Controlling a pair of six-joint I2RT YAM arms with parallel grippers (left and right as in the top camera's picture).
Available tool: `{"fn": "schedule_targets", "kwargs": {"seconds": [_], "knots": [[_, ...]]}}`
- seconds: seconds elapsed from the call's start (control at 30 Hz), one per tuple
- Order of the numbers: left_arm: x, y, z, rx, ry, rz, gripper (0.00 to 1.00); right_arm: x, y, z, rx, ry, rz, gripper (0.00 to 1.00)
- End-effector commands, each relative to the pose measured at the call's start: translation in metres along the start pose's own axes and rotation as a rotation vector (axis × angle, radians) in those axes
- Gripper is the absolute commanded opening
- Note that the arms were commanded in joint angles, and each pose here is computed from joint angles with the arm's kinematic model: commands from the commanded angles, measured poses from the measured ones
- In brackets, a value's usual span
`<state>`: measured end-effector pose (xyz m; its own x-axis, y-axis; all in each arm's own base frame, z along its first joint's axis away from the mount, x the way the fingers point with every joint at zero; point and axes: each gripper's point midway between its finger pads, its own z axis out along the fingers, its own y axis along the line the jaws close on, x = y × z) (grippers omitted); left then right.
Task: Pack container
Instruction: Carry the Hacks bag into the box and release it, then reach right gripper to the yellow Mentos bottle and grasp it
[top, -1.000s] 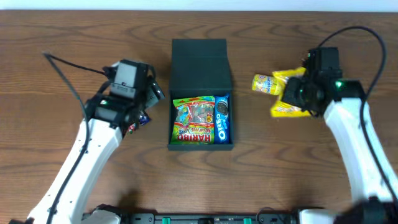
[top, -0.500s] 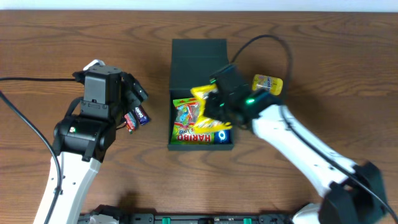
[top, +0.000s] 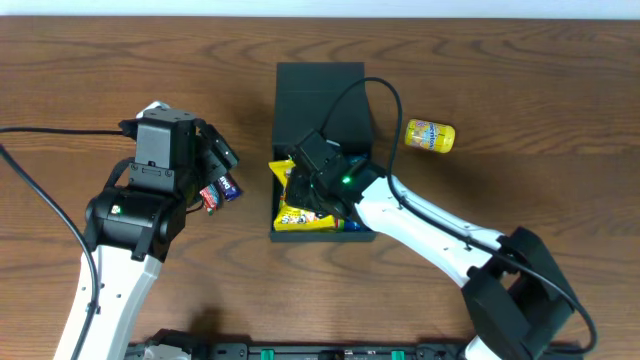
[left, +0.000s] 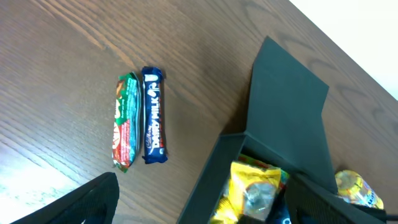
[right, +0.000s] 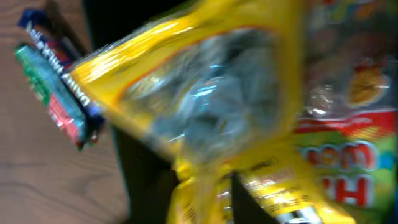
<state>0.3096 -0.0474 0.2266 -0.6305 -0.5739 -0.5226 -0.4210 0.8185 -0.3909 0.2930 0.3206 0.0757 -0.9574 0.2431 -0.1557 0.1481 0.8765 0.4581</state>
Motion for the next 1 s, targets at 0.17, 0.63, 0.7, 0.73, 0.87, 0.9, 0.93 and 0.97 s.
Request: {"fn": "schedule_targets", "kwargs": {"seconds": [0.17,0.63,0.7,0.73,0.87,0.9,0.93,0.97], "knots": [[0.004,0.005,0.000,-0.012,0.012,0.000,0.87,0.002,0.032,-0.020,-0.169,0.051,-0.203,0.71],[0.009,0.011,0.002,-0.042,0.033,0.008,0.87,-0.164,-0.095,-0.142,0.343,-0.549,-0.315,0.88],[0.009,0.012,0.002,-0.044,0.035,0.008,0.87,-0.177,-0.114,-0.141,0.414,-0.524,-0.413,0.92],[0.009,0.011,0.002,-0.044,0.035,0.008,0.88,-0.184,-0.121,-0.140,0.446,-0.516,-0.471,0.94],[0.009,0.011,0.002,-0.044,0.036,0.008,0.88,-0.206,-0.145,-0.128,0.527,-0.413,-0.813,0.99],[0.009,0.012,0.002,-0.045,0.036,0.009,0.87,-0.208,-0.150,-0.124,0.524,-0.387,-0.870,0.99],[0.010,0.012,0.002,-0.046,0.038,0.009,0.87,-0.210,-0.155,-0.118,0.510,-0.361,-0.920,0.99],[0.011,0.013,0.002,-0.049,0.041,0.009,0.87,-0.210,-0.159,-0.113,0.486,-0.331,-0.973,0.99]]}}
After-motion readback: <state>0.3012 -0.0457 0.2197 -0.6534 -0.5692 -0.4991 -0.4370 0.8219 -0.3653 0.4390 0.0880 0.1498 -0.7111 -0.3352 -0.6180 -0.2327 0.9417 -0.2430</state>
